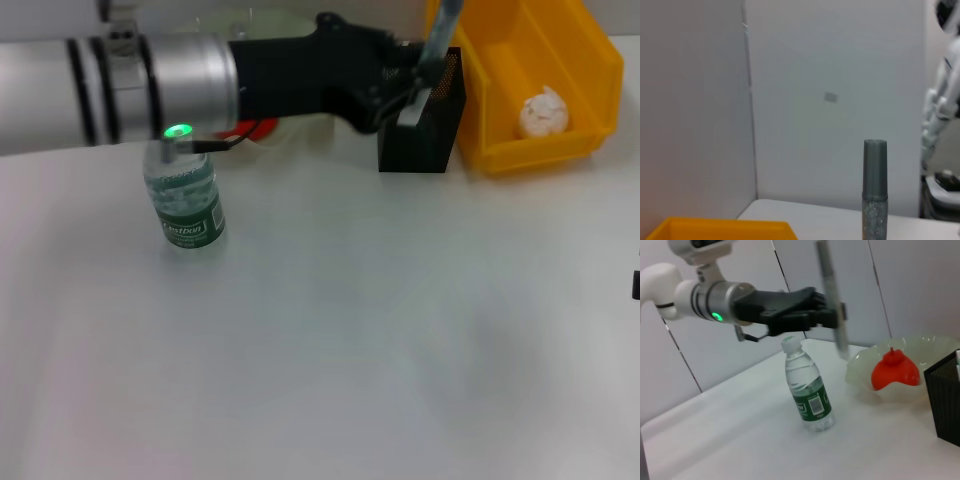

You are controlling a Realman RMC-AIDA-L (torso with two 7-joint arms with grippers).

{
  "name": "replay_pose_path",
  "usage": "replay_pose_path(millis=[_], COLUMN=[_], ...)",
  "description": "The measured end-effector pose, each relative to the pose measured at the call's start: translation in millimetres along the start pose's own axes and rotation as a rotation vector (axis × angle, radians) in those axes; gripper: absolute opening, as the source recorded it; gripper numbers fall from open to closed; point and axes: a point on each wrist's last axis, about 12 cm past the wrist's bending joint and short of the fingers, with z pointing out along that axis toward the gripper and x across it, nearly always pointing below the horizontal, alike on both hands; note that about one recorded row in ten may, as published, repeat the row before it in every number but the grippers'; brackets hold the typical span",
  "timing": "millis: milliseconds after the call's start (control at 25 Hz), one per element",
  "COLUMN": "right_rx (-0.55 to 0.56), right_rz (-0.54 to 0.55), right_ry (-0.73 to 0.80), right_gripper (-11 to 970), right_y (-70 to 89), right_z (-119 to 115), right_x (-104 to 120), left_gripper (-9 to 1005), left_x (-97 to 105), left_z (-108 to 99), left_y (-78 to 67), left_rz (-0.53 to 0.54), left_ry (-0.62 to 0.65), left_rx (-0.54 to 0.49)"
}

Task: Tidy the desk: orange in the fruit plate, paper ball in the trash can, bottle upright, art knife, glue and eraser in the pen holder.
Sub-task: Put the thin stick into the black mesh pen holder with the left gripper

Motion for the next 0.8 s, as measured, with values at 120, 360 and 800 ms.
replay_pose_path(millis=[120, 360, 800], right_rx=[0.009, 0.009, 0.000], right_rz=[-0.008, -0.026, -0.051], right_ry=[0.015, 0.041, 0.048], right_gripper=[607, 607, 607], right_y=[-0.9, -5.8, -3.2], right_z=[-2, -1, 6], right_x=[-1, -7, -12], left_gripper=[149, 149, 146], left_x=[3, -1, 3], left_z=[28, 58, 89], left_y=[2.2, 4.2, 17.6], left_rz=[-0.050, -0.093, -0.171], left_ry=[-0.012, -0.022, 0.016], left_rx=[-0.061, -0.192, -0.368])
